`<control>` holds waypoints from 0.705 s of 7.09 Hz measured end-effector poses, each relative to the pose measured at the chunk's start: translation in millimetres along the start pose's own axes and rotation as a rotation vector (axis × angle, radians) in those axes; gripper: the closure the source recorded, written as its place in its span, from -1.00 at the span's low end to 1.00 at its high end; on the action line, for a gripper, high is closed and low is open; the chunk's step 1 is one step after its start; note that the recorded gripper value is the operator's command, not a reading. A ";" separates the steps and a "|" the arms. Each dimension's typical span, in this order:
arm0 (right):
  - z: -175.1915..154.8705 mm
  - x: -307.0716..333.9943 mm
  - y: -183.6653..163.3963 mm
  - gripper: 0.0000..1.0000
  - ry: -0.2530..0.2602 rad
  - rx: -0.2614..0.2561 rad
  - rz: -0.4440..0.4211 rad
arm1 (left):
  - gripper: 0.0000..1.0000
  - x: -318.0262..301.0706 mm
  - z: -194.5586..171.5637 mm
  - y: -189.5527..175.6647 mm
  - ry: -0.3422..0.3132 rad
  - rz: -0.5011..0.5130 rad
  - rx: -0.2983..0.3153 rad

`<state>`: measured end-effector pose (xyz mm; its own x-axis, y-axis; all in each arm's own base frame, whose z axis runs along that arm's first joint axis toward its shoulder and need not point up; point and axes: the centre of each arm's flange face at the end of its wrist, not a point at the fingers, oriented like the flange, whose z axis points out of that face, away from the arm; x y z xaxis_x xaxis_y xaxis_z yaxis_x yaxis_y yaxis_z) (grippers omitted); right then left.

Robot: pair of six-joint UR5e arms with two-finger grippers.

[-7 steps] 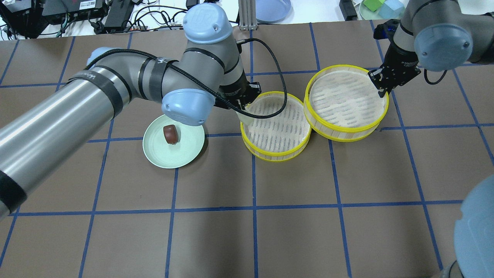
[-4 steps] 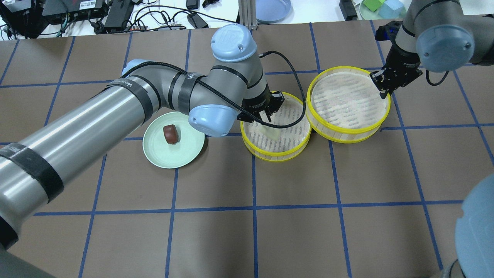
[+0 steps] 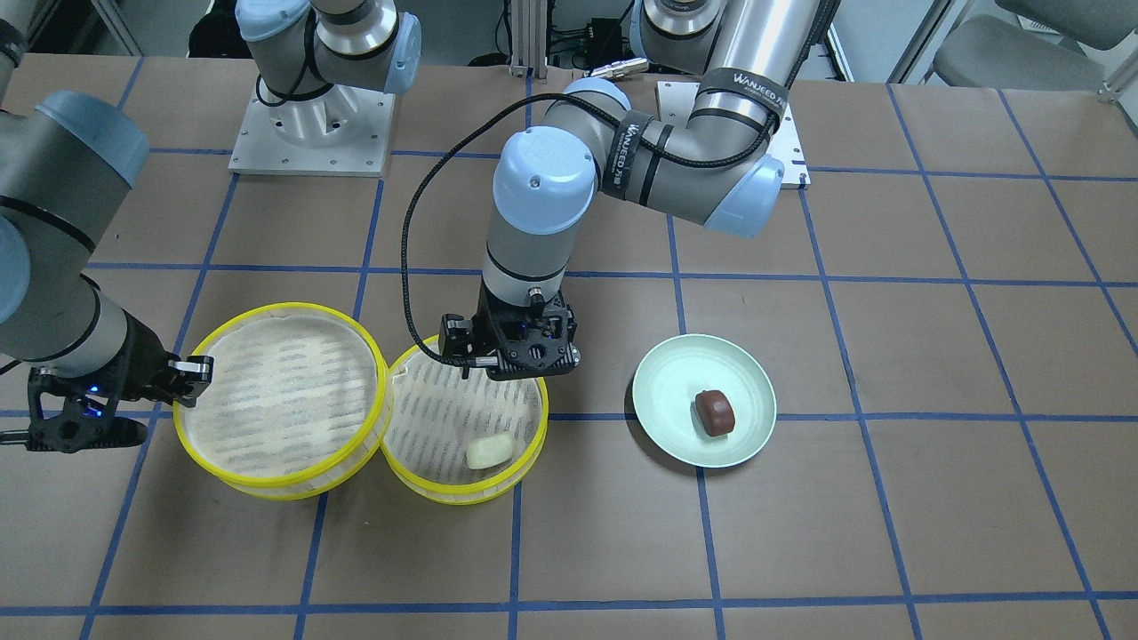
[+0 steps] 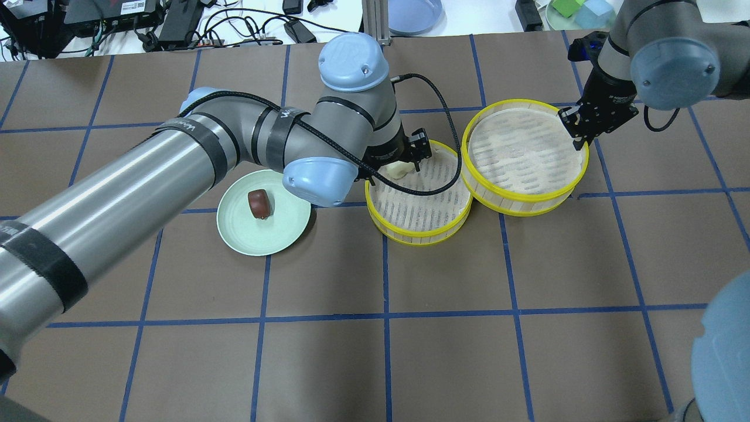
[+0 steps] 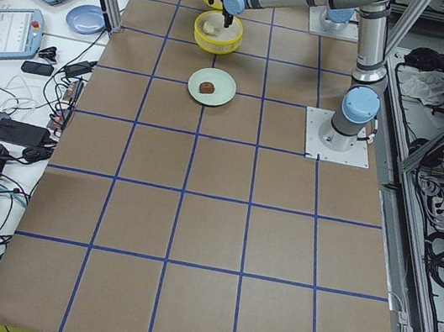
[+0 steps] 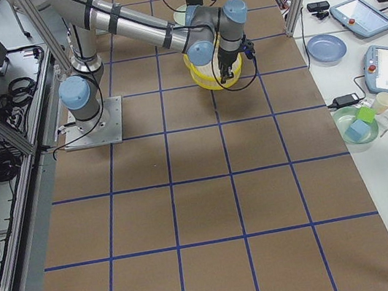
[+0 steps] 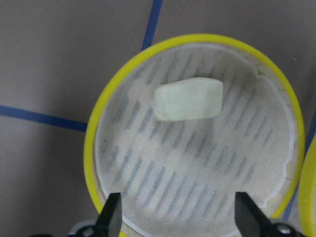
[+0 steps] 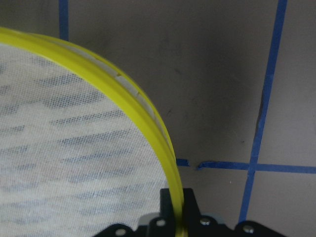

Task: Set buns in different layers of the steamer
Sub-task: 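Return the left gripper to the plate while the right restacks the top tier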

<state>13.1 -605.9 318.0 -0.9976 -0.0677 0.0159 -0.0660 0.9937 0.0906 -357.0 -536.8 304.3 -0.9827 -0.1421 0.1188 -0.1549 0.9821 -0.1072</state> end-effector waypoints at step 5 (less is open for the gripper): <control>5.6 -161.6 6.3 0.79 -0.004 0.010 0.091 | -1.00 -223.0 16.9 -74.9 -0.184 0.162 -0.068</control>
<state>173.8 -588.2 310.5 -0.9995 0.0234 0.0199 0.0249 0.9965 0.0794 -128.0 -580.8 269.1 -0.9970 0.0037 -0.0769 0.0070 0.9991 -0.0424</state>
